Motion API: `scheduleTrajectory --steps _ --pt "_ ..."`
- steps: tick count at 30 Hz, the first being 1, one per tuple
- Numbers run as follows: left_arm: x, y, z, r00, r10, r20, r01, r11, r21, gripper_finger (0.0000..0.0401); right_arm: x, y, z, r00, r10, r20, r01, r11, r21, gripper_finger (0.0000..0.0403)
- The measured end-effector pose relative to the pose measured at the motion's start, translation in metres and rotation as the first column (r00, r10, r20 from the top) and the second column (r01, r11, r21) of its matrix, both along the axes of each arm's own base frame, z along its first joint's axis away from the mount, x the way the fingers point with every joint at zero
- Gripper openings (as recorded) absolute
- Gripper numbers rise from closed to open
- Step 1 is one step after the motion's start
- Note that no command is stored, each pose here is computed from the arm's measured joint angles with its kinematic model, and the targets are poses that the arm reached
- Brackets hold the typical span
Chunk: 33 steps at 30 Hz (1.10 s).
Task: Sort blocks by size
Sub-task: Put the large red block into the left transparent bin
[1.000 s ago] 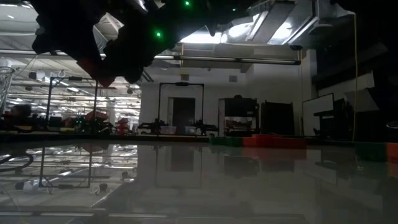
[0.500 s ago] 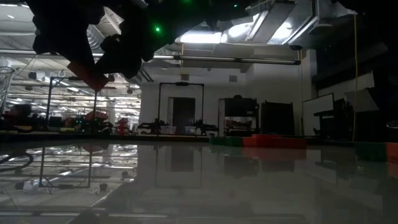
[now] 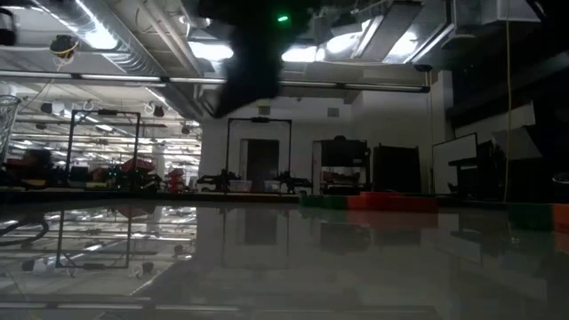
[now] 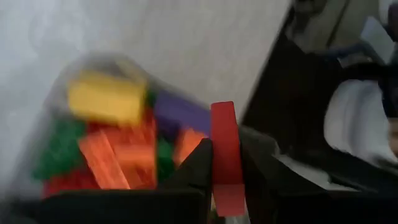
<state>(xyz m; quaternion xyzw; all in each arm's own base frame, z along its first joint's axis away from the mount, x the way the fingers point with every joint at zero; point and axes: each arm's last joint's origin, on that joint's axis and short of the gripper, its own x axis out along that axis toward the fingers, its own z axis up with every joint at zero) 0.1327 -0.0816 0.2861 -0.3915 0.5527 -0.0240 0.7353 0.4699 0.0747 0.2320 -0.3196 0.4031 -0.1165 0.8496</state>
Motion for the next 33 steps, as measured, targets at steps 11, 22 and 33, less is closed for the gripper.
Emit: scheduleTrajectory --steps 11,22,33 --pt "-0.006 -0.018 -0.010 0.991 0.081 -0.110 -0.075 0.995 0.064 0.0142 -0.083 -0.015 0.037 0.885 -0.251 -0.392 0.312 0.945 0.100 0.0245" --pt "0.003 -0.025 -0.019 0.988 0.064 -0.137 -0.047 0.991 0.124 0.0161 -0.133 -0.064 0.050 0.728 -0.426 -0.536 0.544 0.835 0.076 0.0245" --pt "0.007 -0.026 -0.023 0.996 -0.014 -0.085 0.032 0.977 0.213 0.0161 -0.188 -0.140 -0.006 0.694 -0.437 -0.572 0.688 0.636 0.349 0.0245"
